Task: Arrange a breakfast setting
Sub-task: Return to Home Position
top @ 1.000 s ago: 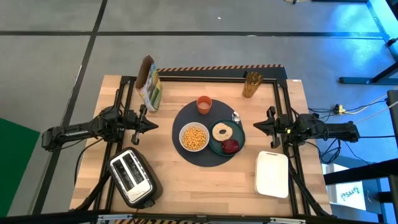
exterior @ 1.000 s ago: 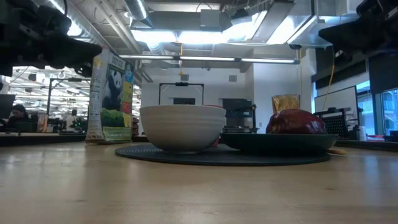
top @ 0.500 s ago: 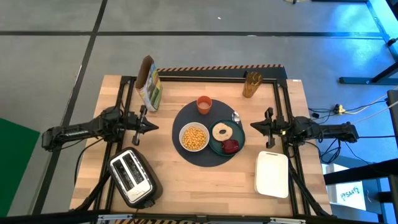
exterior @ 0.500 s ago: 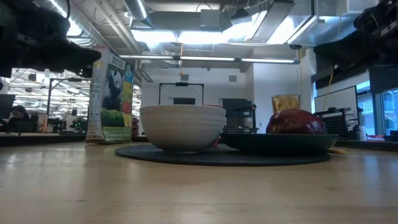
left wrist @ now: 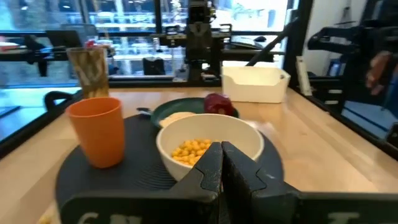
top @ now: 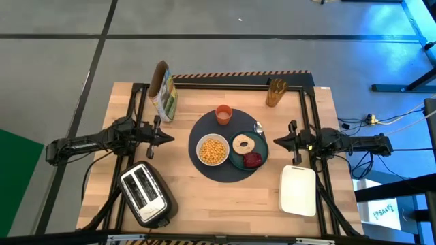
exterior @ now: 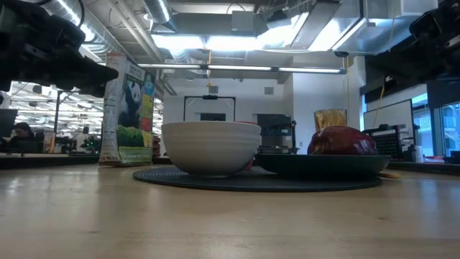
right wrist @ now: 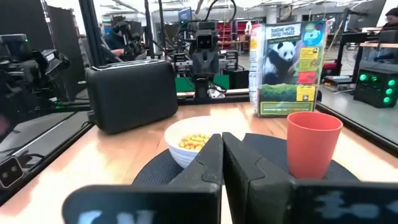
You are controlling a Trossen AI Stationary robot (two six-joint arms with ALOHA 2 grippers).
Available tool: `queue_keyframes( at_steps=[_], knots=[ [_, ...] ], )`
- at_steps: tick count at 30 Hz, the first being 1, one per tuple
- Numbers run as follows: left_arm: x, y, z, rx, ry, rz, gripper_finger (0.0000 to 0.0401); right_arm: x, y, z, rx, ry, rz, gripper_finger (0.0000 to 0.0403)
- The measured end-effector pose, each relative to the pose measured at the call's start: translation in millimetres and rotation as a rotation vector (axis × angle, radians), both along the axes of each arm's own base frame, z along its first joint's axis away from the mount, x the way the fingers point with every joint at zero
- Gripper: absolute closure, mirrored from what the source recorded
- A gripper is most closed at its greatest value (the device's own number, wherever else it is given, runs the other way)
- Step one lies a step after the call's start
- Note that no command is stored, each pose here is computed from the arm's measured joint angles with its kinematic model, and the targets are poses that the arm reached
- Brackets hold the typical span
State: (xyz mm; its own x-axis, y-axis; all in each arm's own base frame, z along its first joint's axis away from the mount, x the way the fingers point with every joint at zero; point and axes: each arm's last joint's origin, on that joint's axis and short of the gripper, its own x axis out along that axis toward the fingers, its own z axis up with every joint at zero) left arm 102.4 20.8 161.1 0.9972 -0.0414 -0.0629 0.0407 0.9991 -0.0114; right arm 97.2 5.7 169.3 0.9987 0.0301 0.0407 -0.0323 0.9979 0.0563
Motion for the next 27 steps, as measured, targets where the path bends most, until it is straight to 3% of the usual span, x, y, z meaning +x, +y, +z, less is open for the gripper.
queue_keyframes(
  at_steps=[27],
  knots=[
    [0.0, 1.1, -0.3, 0.002, 0.003, 0.040, 0.0401, 0.0, 0.0, -1.4, -0.001, 0.015, 0.000, 0.0402]
  ],
)
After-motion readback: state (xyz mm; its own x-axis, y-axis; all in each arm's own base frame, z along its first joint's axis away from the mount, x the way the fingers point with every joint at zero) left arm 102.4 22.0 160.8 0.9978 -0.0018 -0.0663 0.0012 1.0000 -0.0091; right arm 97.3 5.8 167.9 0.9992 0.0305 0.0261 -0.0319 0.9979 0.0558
